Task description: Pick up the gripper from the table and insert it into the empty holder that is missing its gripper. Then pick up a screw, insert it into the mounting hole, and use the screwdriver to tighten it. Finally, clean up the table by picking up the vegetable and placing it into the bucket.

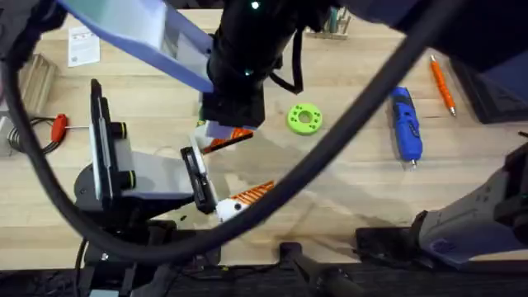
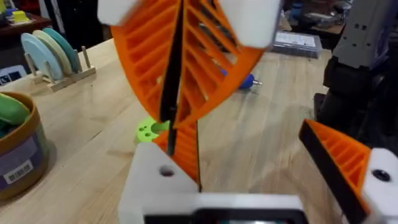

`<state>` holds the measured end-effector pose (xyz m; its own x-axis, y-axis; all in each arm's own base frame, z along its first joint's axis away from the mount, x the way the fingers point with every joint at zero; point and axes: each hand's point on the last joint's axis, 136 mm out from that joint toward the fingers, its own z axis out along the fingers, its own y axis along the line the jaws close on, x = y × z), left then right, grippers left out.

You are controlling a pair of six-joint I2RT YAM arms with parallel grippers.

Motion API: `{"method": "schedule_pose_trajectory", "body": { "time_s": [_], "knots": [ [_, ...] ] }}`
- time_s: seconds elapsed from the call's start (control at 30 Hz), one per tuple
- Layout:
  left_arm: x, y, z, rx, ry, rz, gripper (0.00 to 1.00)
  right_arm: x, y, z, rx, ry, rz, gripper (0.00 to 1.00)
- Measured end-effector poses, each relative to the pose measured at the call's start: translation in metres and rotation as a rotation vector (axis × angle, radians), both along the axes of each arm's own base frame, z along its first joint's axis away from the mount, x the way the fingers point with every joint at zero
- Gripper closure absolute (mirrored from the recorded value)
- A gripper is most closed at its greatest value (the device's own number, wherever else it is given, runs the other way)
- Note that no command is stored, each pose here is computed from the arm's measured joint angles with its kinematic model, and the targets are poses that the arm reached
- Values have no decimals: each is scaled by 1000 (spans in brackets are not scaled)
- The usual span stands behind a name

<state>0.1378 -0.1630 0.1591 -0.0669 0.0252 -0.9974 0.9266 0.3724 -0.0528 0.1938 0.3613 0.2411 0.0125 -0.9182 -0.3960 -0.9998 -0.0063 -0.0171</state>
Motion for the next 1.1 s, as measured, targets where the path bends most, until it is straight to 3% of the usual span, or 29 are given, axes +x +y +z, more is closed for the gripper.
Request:
{"method": "schedule_pose_trajectory", "body": {
  "time_s": [1.1],
  "knots": [
    [0,0,0,0,0,0,15,2,3,-6,-7,5,0,996]
  ]
}}
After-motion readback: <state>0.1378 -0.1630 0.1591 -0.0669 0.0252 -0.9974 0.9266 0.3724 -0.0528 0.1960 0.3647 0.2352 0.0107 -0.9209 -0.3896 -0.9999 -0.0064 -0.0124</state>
